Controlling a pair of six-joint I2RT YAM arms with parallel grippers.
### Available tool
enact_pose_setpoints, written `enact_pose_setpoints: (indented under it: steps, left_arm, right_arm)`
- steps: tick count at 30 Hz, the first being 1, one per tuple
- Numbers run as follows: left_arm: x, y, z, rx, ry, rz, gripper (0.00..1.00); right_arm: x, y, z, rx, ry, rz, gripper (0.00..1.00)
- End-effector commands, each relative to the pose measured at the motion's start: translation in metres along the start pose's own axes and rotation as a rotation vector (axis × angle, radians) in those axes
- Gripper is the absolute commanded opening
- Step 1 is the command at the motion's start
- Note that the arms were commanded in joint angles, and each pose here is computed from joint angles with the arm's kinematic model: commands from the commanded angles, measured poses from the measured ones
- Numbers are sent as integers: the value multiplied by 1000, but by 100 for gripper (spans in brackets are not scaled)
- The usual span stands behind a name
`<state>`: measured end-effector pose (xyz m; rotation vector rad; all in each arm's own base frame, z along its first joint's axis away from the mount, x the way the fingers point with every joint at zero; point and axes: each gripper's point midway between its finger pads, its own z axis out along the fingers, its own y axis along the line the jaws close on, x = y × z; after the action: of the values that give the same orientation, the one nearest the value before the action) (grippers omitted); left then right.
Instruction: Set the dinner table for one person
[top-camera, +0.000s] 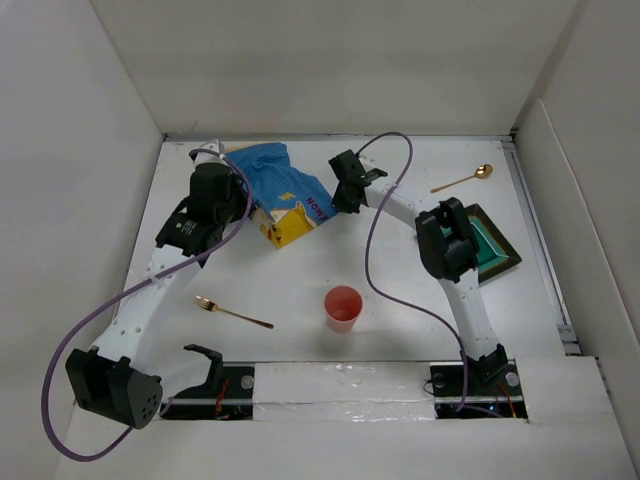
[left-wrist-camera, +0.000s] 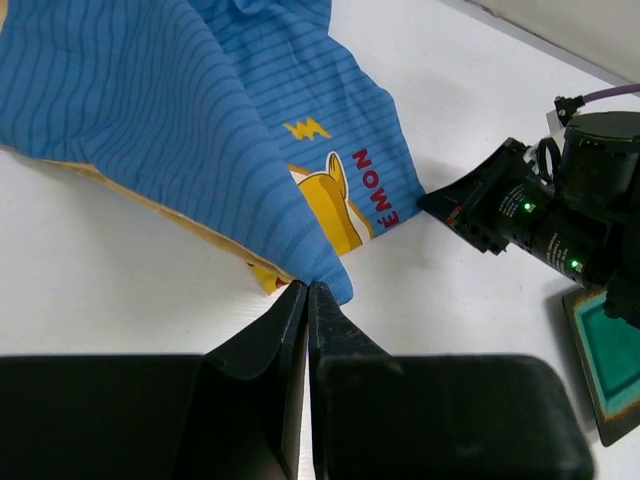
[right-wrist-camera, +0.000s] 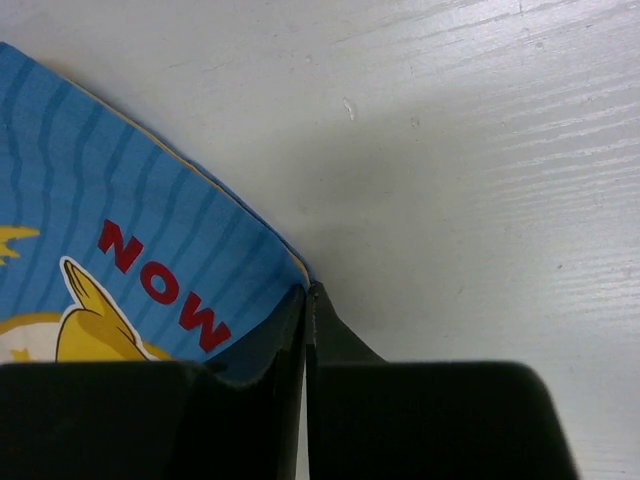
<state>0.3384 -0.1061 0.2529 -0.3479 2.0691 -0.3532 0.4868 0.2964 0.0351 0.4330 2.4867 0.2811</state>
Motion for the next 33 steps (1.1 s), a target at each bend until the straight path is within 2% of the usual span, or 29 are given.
enact_pose_setpoints:
  steps: [1, 2, 6, 8, 10, 11, 13, 14, 15, 19, 23, 24, 26, 28, 30, 33]
  left_arm:
    - [-13, 1, -11, 3, -58, 9, 0]
    - [-13, 2, -11, -4, -61, 9, 0]
    - [-19, 5, -13, -21, -83, 11, 0]
    - [-31, 6, -16, -43, -120, 22, 0]
    - [-44, 4, -20, -47, -154, 34, 0]
    - [-62, -4, -25, -36, -194, 30, 0]
    - [-80, -12, -29, -28, -232, 30, 0]
    - [-103, -21, -40, -7, -284, 22, 0]
    - [-113, -27, -41, 1, -303, 20, 0]
    - [-181, -59, -85, 83, -463, -23, 0]
    - [-223, -79, -126, 165, -569, -75, 0]
    - [-223, -79, -127, 165, -570, -75, 0]
    - [-231, -85, -136, 200, -594, -87, 0]
    - [-227, -87, -131, 213, -585, -95, 0]
    - [-222, -89, -115, 208, -562, -94, 0]
    - [-202, -90, -76, 192, -492, -84, 0]
  right_arm:
    - [-13, 14, -7, -45, -65, 40, 4]
    - [-18, 21, -13, -78, -79, 48, 0]
    - [-34, 25, -29, -132, -125, 56, 0]
    - [-64, 40, -69, -209, -211, 59, 0]
    - [-86, 36, -97, -223, -292, 51, 0]
    - [-106, 41, -137, -268, -350, 39, 0]
    - [-124, 33, -173, -276, -412, 28, 0]
    - [-131, 31, -193, -286, -442, 5, 0]
    - [-151, 26, -237, -324, -509, 20, 0]
    - [-176, -7, -326, -338, -629, 13, 0]
    - [-192, -44, -422, -381, -745, 44, 0]
    - [-190, -45, -420, -374, -736, 41, 0]
    - [-199, -61, -458, -397, -796, 68, 0]
    - [-201, -67, -470, -413, -806, 71, 0]
    - [-208, -75, -468, -398, -807, 77, 0]
    - [-215, -76, -440, -390, -765, 67, 0]
